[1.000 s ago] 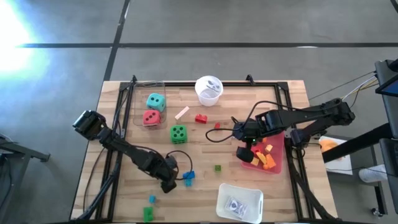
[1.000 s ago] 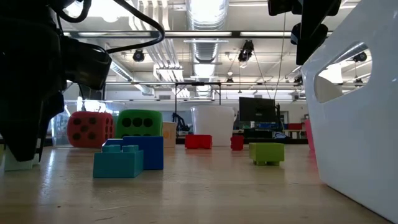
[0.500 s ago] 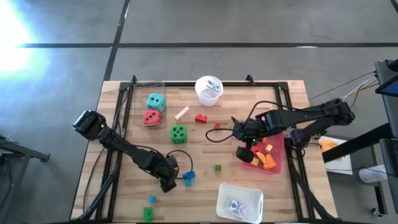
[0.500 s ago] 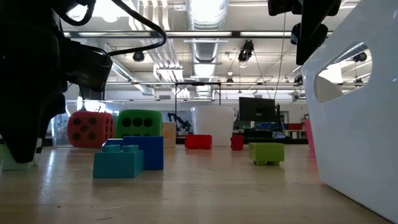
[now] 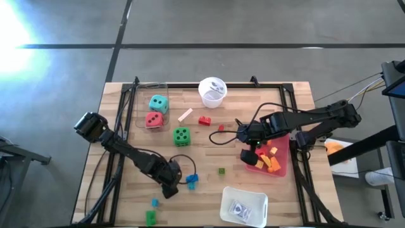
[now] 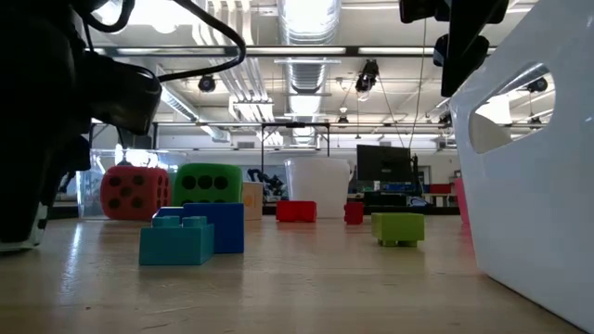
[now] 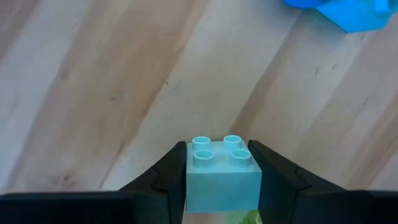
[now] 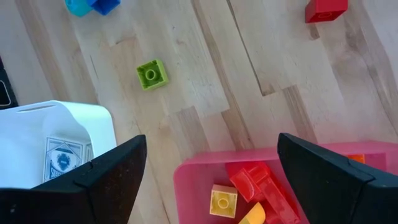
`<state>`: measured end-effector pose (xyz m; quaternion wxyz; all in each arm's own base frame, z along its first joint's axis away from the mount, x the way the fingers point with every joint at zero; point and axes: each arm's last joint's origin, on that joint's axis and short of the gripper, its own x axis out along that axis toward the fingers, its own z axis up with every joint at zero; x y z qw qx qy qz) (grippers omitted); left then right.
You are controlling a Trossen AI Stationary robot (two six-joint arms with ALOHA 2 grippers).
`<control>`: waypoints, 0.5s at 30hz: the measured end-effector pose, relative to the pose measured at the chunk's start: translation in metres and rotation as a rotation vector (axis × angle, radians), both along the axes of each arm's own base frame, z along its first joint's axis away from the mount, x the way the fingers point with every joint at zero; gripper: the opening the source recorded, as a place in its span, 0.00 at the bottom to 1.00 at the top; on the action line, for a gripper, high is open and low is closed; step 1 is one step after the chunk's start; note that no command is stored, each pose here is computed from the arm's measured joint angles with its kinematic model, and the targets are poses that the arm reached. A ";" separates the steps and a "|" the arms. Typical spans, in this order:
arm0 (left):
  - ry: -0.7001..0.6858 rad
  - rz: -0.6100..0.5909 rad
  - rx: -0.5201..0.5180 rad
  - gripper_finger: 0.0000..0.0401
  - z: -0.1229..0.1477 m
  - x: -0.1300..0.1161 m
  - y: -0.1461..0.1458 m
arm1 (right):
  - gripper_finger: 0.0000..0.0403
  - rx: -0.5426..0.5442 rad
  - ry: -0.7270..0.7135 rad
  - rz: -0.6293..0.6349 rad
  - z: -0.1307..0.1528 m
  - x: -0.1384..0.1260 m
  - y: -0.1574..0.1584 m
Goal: Pick & Place Toys
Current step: Put the light blue game piece into the pink bin
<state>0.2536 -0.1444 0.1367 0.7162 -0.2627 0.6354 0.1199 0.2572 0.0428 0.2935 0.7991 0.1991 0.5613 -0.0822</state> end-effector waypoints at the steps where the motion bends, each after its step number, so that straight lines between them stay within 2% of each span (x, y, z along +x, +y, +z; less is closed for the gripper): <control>1: -0.002 0.007 0.003 0.35 0.001 0.000 0.001 | 0.88 0.000 -0.003 0.000 0.000 0.000 0.000; 5: -0.038 0.037 0.020 0.35 0.007 0.003 0.006 | 0.88 -0.008 -0.039 0.004 0.001 0.003 0.000; 9: -0.126 0.078 -0.021 0.35 0.023 0.009 0.015 | 0.88 -0.015 -0.117 0.048 0.005 0.009 0.001; 15: -0.330 0.153 -0.069 0.35 0.061 0.014 0.030 | 0.88 -0.017 -0.267 0.086 0.021 0.010 0.001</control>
